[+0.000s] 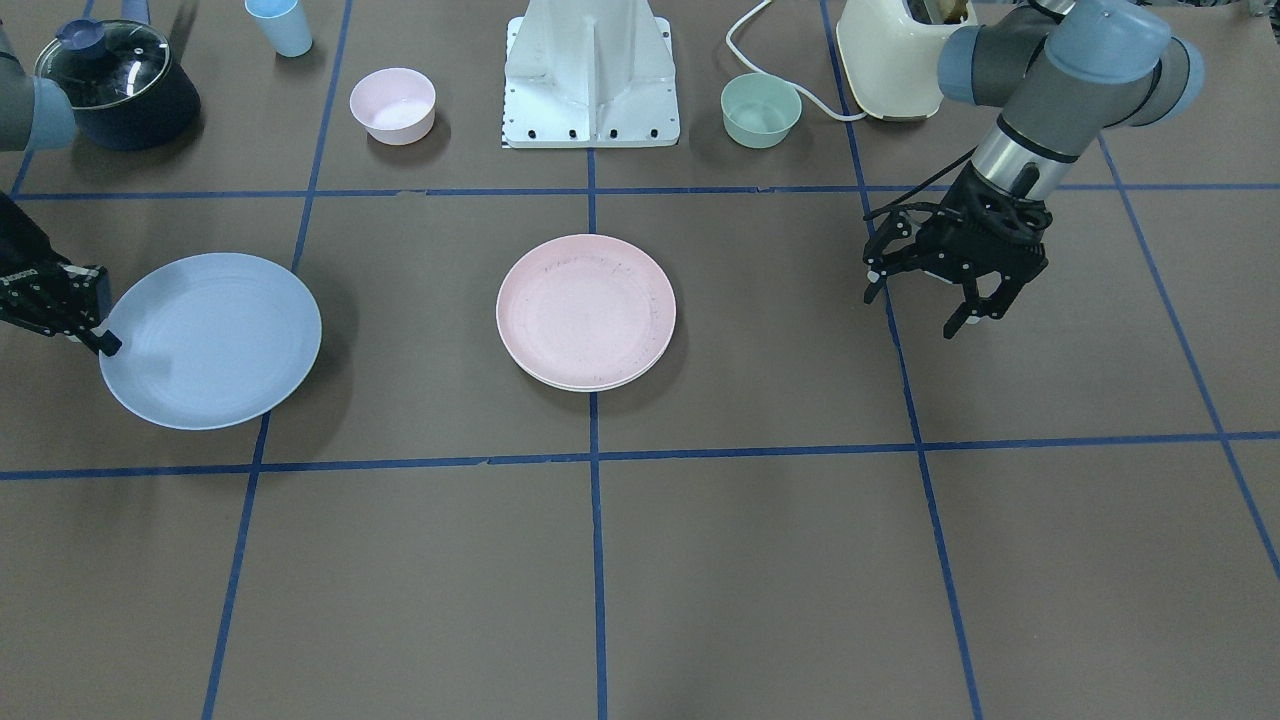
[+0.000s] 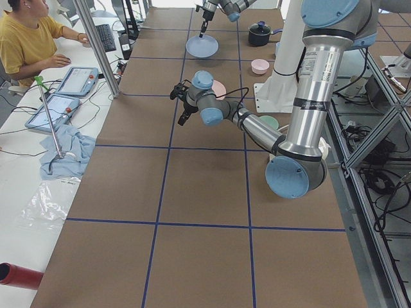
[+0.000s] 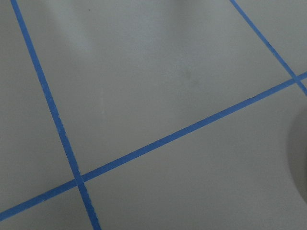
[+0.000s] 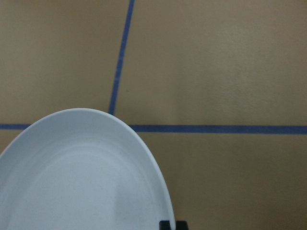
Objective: Stack three plates with pink and blue
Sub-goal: 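Slide the light blue plate with the right gripper onto the pink plate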
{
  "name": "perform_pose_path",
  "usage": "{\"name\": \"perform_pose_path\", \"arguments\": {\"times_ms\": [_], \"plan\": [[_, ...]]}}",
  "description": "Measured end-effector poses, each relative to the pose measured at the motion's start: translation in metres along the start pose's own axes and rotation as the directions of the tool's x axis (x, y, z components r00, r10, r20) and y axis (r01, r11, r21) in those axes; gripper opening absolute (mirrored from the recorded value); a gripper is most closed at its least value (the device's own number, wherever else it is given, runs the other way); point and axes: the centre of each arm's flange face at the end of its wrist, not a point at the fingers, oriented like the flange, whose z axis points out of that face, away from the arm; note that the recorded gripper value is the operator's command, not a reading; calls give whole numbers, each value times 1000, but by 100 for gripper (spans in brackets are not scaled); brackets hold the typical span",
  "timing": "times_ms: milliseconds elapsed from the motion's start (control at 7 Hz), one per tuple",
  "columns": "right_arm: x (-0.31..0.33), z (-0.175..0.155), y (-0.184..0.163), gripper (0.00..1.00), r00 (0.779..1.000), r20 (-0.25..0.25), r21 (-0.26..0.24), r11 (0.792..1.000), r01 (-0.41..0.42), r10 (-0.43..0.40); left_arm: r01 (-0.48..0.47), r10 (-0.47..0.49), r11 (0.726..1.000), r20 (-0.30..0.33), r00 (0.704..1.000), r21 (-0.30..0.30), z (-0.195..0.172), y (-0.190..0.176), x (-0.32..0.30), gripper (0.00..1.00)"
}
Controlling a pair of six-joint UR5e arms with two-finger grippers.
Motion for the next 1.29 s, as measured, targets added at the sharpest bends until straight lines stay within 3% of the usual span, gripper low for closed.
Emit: {"name": "perform_pose_path", "arguments": {"times_ms": [286, 429, 857, 1143, 1286], "plan": [[-108, -4, -1, 0, 994, 74, -14, 997, -75, 76, 17, -17, 1000, -3, 1000, 1, 0, 0, 1, 100], [-159, 14, 12, 0, 992, 91, -3, 996, -89, 89, 20, -20, 1000, -3, 1000, 0, 0, 0, 2, 100], [-305, 76, 68, 0, 993, 7, 37, 992, -118, 117, 22, -22, 1000, 0, 1000, -4, 2, 1, 0, 100], [-355, 100, 97, 0, 992, -35, 53, 992, -115, 117, 23, -23, 1000, 1, 1000, -6, 3, 1, 0, 100], [-368, 112, 103, 40, 992, -46, 57, 992, -114, 117, 23, -23, 1000, 1, 1000, -6, 4, 2, -1, 100]]}}
